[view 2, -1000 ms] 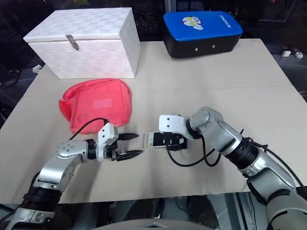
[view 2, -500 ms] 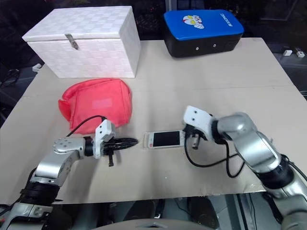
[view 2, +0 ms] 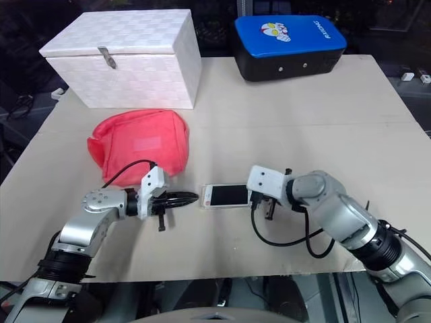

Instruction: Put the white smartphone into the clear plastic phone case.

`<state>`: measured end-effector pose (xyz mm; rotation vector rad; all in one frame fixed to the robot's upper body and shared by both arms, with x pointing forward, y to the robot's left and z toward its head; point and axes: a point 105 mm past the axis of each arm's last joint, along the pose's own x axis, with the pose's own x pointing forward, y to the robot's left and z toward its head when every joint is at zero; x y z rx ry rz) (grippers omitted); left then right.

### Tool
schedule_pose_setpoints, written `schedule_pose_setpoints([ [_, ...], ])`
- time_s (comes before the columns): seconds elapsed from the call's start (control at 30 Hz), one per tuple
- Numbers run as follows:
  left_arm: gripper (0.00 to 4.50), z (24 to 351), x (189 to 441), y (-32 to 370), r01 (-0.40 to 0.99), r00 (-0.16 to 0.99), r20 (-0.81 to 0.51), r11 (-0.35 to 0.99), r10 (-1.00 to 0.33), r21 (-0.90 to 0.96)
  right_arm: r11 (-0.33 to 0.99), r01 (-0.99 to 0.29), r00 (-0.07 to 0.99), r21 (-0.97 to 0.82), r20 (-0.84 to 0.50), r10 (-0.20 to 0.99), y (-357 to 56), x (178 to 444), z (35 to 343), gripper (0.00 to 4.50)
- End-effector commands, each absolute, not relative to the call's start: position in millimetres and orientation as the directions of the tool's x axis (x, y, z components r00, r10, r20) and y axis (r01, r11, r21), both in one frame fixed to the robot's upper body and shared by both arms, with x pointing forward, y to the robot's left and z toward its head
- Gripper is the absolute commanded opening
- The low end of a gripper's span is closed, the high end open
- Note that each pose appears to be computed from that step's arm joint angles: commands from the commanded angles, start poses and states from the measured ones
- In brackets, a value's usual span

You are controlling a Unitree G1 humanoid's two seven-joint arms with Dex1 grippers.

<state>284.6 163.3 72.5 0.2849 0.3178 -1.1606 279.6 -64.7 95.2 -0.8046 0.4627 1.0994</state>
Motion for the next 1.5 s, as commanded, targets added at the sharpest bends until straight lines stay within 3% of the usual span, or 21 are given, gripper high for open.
schedule_pose_setpoints([
  [0.03,0.06,63,283,150,0.938,0.332,-0.399,0.345,-0.855,0.042,0.177,-0.908,0.4,-0.379,-0.666,0.63,-49,280,103,0.0],
  [0.37,0.06,69,290,141,0.944,0.321,-0.379,0.327,-0.868,0.05,0.126,-0.904,0.383,-0.408,-0.647,0.659,-35,285,101,0.0],
  [0.63,0.06,104,288,171,0.914,0.362,-0.262,0.395,-0.895,-0.088,0.347,-0.843,0.535,-0.41,-0.576,0.619,-80,304,123,0.0],
  [0.87,0.06,113,297,144,0.928,0.346,-0.259,0.37,-0.902,-0.05,0.376,-0.846,0.533,-0.379,-0.554,0.64,-84,299,125,0.0],
  [1.2,0.06,107,290,140,0.939,0.322,-0.292,0.343,-0.9,-0.02,0.358,-0.861,0.504,-0.36,-0.519,0.691,-69,295,126,0.0],
  [1.5,0.06,60,293,130,0.926,0.337,-0.423,0.376,-0.841,-0.01,0.413,-0.885,0.465,-0.216,-0.47,0.751,-55,298,121,0.0],
])
